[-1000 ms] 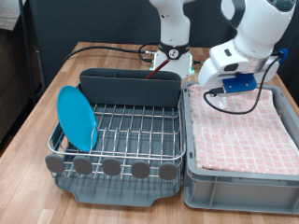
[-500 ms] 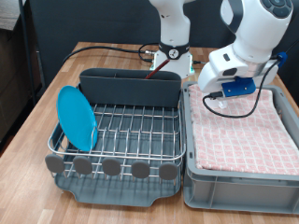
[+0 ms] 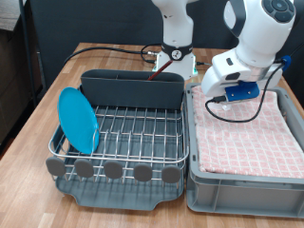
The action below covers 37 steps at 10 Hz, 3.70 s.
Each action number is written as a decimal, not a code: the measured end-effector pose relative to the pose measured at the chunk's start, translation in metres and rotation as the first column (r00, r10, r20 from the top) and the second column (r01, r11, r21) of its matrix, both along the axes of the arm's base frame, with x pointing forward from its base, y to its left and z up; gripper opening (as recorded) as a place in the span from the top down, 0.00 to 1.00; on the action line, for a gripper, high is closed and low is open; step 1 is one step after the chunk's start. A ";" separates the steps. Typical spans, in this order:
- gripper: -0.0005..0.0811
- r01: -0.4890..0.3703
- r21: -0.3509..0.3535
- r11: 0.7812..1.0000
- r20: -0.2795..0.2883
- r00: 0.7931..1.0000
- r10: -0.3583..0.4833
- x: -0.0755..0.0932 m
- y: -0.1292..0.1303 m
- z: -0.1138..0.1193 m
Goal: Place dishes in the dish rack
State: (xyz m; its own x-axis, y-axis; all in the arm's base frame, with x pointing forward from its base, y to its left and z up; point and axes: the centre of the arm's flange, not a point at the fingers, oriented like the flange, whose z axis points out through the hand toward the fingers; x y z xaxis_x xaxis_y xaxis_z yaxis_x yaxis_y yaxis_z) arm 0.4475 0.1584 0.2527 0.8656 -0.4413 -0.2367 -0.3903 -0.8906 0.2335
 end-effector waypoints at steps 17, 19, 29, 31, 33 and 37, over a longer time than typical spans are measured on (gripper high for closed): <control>0.84 0.030 0.002 1.000 0.019 0.999 -0.030 -0.003 -0.012 -0.010; 0.91 0.037 -0.006 0.999 0.007 0.999 -0.037 0.000 -0.010 -0.002; 0.91 0.156 -0.117 0.981 0.227 0.966 -0.126 0.046 -0.027 0.108; 0.91 0.127 -0.113 0.985 0.224 0.970 -0.099 0.046 -0.025 0.105; 0.91 0.127 -0.115 0.985 0.249 0.964 -0.095 0.059 -0.036 0.100; 0.91 0.167 -0.159 0.973 0.233 0.964 -0.127 0.089 -0.094 0.090</control>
